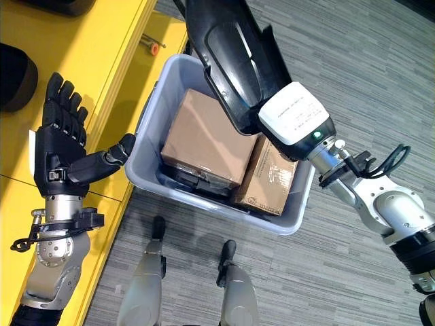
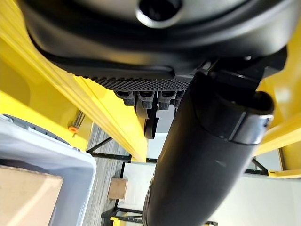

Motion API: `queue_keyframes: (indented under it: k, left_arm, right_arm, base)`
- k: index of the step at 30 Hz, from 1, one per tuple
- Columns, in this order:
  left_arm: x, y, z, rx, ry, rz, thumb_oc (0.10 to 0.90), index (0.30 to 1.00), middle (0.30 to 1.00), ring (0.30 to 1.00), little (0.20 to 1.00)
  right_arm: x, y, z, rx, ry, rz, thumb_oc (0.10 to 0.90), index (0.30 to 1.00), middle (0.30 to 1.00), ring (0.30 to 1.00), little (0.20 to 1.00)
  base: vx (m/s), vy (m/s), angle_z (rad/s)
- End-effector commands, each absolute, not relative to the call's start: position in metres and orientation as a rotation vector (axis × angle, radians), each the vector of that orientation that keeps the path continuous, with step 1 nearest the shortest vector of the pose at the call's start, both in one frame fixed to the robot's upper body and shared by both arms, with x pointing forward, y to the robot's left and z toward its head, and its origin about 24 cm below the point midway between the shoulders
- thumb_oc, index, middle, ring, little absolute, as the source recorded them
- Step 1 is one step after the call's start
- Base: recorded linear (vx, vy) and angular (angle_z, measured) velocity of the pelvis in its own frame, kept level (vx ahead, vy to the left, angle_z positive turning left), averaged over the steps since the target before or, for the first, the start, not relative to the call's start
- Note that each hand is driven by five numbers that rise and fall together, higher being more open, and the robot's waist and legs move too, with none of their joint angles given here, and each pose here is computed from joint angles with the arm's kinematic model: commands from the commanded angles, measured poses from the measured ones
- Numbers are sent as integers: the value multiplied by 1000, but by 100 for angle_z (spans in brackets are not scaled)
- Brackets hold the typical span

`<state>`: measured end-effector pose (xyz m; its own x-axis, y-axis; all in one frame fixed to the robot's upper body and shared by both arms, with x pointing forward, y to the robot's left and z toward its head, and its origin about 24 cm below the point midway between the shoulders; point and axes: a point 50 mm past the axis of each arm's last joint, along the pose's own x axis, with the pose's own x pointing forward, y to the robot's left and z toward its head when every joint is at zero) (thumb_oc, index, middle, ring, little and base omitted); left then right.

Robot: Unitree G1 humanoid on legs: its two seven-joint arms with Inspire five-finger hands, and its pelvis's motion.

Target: Move parts from the plastic box to the shelf.

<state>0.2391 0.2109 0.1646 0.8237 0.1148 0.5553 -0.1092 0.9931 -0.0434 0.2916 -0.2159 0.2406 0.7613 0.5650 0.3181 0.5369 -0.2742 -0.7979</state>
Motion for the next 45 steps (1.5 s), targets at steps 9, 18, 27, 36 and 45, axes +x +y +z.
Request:
queue_keyframes:
  k: [9,18,27,36,45]
  left_arm:
    - [220,214,164,3,-624,67,900,1000,1000,1000,1000]
    - [218,215,153,-3,-564,64,900,1000,1000,1000,1000]
    - [212,217,135,-56,-484,93,900,1000,1000,1000,1000]
    - [210,218,123,-84,-432,121,900,1000,1000,1000,1000]
    - [211,216,123,-97,-428,116,900,1000,1000,1000,1000]
  right_arm:
    - [265,-213,272,-1867,-1021,-90,400,300,300,300,300]
    - [262,-207,254,-1779,-1000,-38,400,300,300,300,300]
    - [257,-214,240,-1700,-940,-27,400,300,300,300,300]
    - [250,-229,233,-1690,-880,-66,400,300,300,300,300]
    - [248,-235,233,-1713,-861,-89,400,300,300,300,300]
  base:
    - [60,-16,-14]
    - [17,-37,-20]
    - [-7,-71,-11]
    - [-5,-26,1]
    - [0,0,0]
